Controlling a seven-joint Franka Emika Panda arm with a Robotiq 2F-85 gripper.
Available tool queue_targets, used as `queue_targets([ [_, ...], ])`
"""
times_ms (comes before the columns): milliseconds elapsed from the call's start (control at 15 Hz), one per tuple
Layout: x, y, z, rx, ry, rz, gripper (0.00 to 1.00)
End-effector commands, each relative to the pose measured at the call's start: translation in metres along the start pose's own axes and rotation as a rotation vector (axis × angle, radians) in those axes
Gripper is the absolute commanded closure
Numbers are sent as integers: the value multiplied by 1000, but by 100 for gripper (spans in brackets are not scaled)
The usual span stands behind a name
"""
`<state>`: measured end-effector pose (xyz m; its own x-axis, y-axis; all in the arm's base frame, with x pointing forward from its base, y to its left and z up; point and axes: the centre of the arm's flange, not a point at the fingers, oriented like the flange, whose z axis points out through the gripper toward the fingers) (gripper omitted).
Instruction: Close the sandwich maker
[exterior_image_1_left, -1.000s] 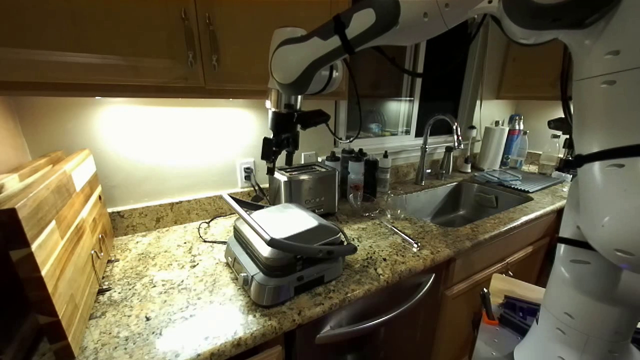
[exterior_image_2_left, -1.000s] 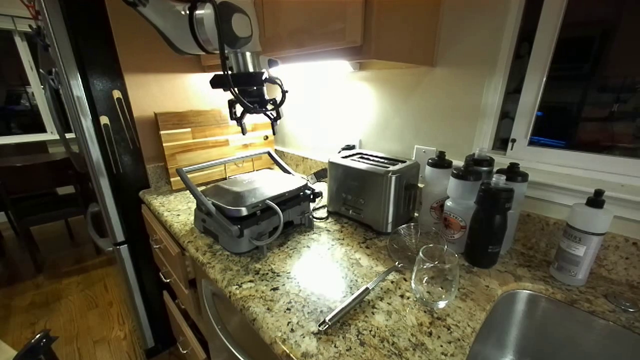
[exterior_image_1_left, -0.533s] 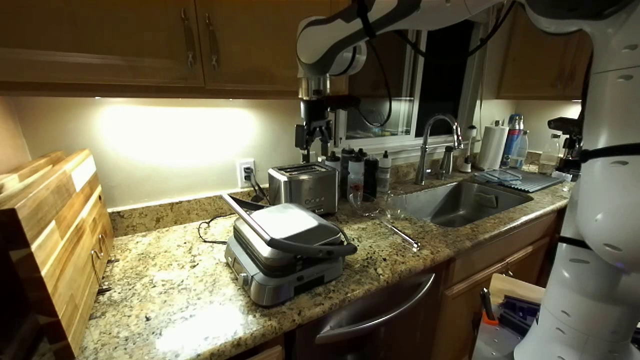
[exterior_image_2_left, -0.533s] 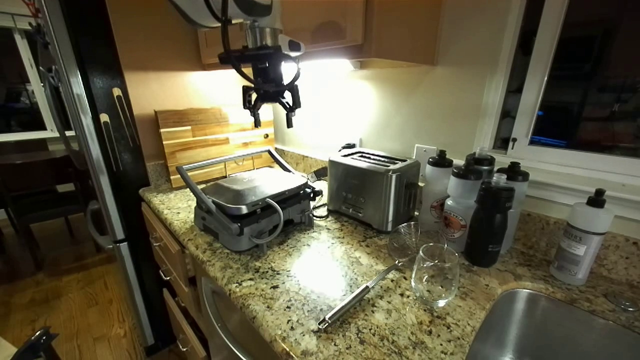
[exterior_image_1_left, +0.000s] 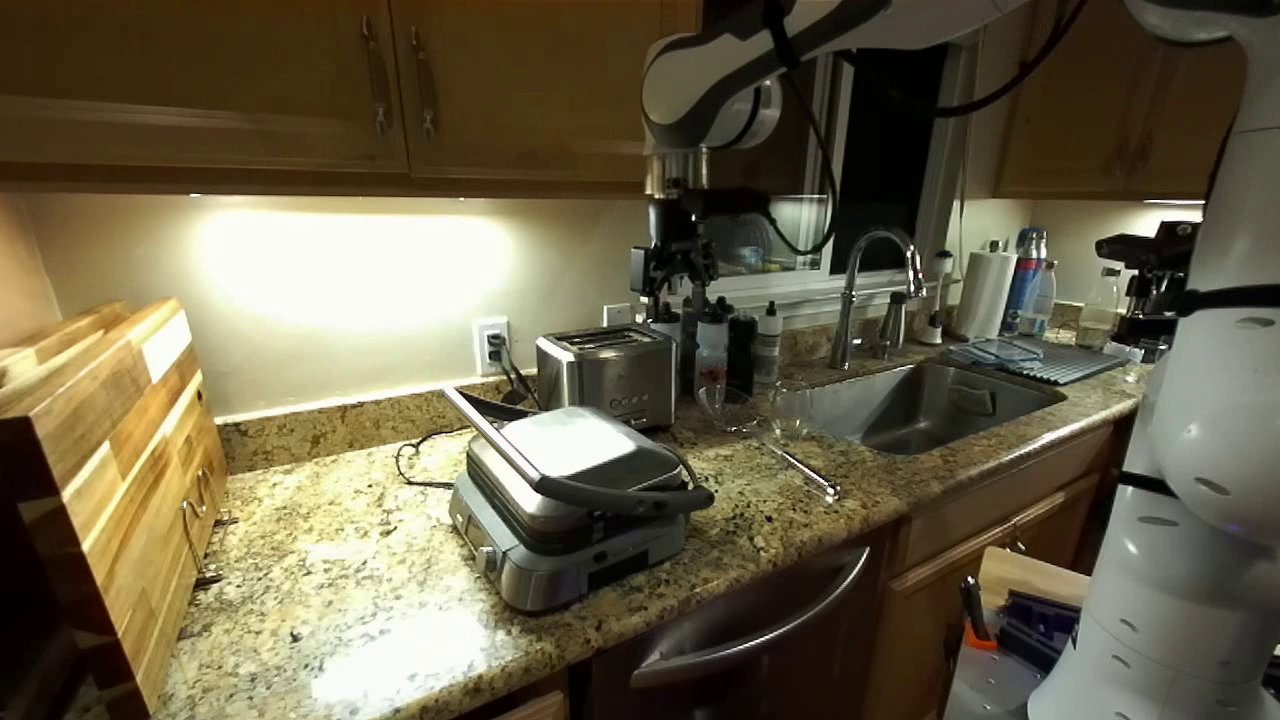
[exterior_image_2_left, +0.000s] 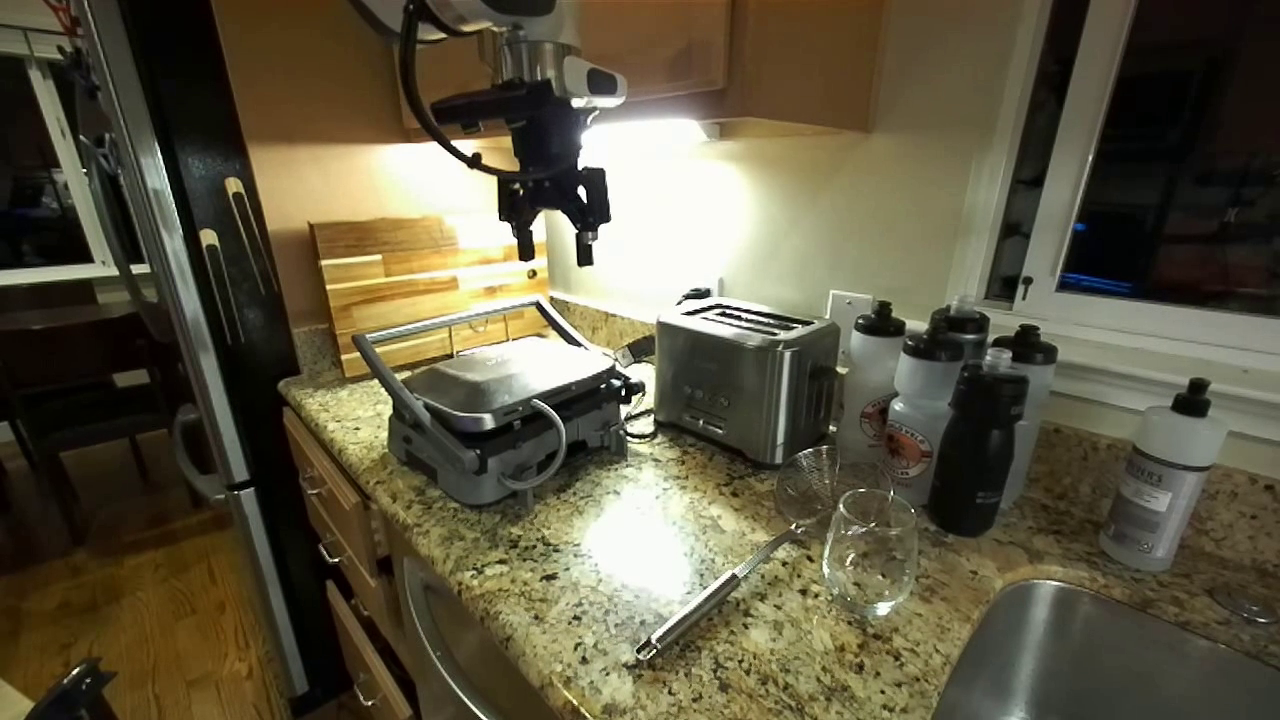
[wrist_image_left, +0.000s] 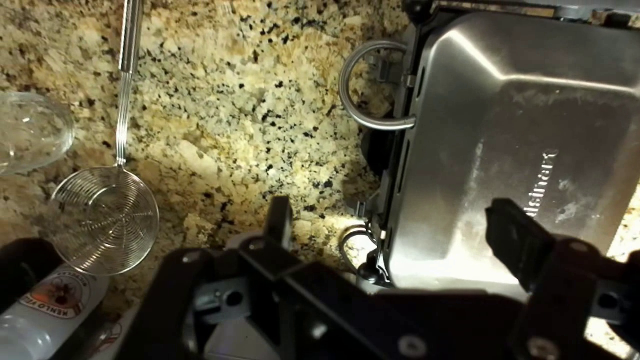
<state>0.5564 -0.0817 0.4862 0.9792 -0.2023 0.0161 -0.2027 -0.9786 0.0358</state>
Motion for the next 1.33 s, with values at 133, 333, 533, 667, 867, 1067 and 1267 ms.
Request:
queue_targets([
  [133,-1,0,0,0,1,1,0],
  [333,1,-1,3,-1,-5,-1,0],
  [533,1,-1,3,-1,-4,-2,0],
  [667,1,-1,3,-1,-4,-2,0],
  [867,1,-1,3,-1,-4,-2,0],
  [1067,1,-1,3,-1,-4,-2,0],
  [1267,1,-1,3,-1,-4,-2,0],
])
